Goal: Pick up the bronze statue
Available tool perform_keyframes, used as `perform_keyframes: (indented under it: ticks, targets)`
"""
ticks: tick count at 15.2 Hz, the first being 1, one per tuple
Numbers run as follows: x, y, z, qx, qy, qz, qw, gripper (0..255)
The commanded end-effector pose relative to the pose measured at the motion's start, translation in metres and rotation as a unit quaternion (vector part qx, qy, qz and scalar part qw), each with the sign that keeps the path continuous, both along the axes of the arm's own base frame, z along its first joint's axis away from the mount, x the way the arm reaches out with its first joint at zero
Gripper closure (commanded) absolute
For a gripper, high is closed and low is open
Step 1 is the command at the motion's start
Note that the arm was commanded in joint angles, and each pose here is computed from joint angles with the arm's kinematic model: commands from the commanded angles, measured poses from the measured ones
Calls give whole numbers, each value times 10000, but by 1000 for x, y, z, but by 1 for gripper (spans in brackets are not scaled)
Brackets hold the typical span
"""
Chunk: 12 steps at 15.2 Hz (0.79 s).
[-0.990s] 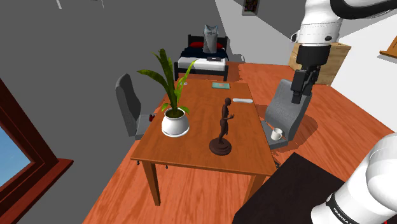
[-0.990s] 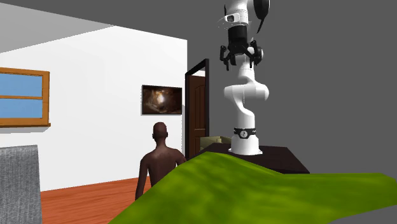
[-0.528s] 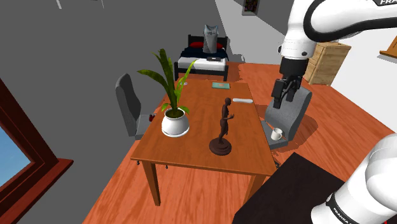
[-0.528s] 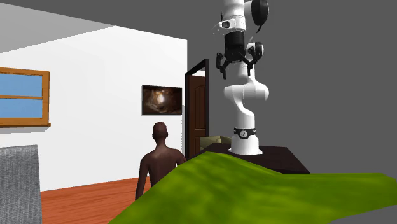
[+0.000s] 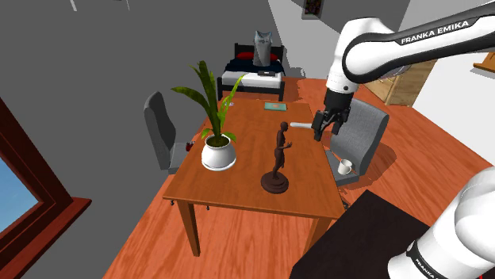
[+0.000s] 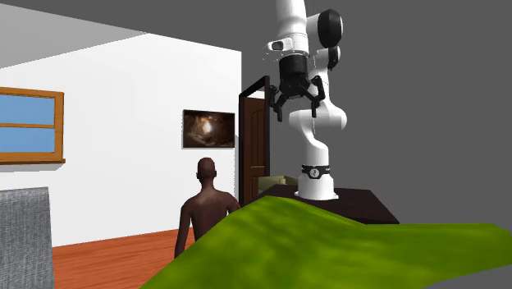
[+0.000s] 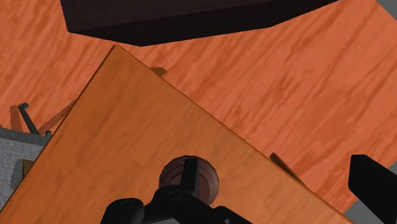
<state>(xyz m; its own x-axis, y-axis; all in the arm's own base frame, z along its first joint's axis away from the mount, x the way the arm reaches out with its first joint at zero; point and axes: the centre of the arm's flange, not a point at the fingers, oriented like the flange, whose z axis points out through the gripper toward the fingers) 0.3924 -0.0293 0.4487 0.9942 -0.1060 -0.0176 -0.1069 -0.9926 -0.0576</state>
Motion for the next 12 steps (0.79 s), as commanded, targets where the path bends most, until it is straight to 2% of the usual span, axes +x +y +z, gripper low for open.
perform_keyframes:
  ticks: [1,12]
  targets:
    - [16,-5,-17,15,-119,-125,9999,0]
    - [113,-39,-100,105,-685,-778,9946,0]
